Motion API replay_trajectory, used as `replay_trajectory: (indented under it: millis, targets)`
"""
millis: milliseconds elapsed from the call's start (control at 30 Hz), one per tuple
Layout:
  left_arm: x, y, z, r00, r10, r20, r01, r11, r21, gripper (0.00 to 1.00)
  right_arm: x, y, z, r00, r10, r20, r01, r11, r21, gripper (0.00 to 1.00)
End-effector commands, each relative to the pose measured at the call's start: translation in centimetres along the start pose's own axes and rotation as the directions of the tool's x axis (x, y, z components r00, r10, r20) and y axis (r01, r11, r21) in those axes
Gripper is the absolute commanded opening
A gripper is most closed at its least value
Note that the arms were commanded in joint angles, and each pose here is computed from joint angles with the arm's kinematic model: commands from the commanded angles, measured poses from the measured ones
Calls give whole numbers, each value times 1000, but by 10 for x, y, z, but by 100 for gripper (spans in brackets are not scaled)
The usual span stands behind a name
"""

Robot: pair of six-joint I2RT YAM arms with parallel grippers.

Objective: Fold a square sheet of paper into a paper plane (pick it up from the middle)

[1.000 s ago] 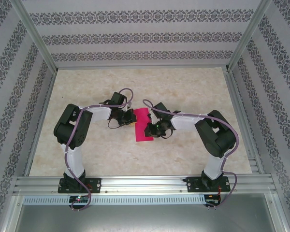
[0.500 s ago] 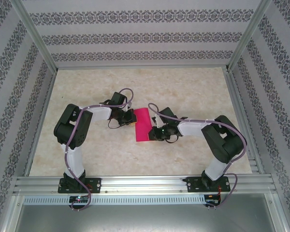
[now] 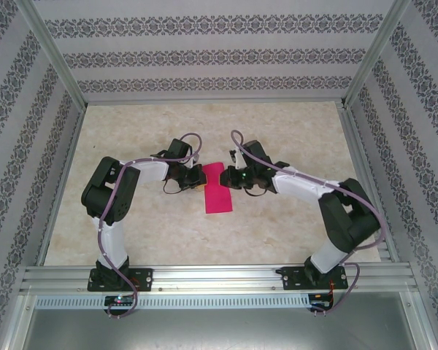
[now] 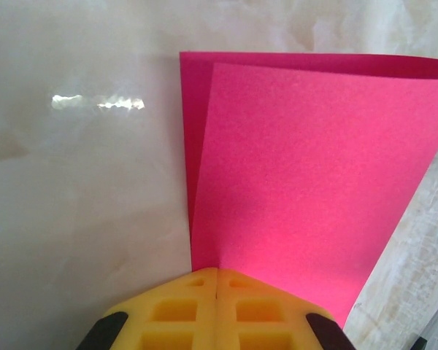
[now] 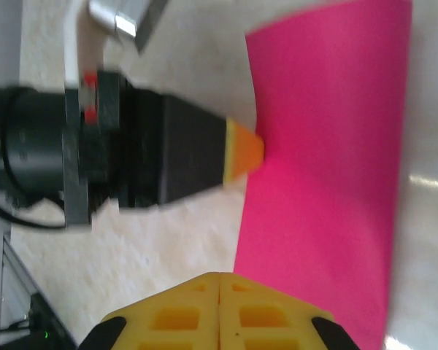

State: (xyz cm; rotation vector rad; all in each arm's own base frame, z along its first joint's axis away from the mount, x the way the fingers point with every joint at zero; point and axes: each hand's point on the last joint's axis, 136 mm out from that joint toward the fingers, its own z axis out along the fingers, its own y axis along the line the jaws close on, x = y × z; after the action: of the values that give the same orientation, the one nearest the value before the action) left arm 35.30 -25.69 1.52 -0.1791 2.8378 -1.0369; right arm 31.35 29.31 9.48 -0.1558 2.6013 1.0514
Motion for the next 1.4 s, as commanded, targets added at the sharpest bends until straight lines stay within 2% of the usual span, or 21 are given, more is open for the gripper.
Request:
replay_trajectory:
  millis: [0,300,667,767,967,1067,1367]
  targets:
    - [45,76,22,989,-106,-103,74,958,-276,0,-17,-13,25,996,78,39,-78,997,17,3]
    - [48,82,19,986,-125,-111,84,945,-316,0,-17,-46,55,988,150,48,-153,986,67,0]
    - [57,98,16,980,-154,-128,93,917,-388,0,6,-109,45,967,244,68,-251,957,148,0]
    - [57,98,17,979,-154,-132,92,918,-385,0,-3,-102,31,969,229,95,-240,961,135,0]
    - [55,93,16,981,-144,-131,86,923,-375,0,-34,-51,12,980,138,142,-148,987,58,0]
    - [55,93,16,981,-146,-131,87,923,-375,0,-34,-40,26,987,119,110,-124,991,47,0]
    - [57,94,16,979,-146,-140,83,922,-378,0,-45,-55,68,986,150,75,-155,985,71,0]
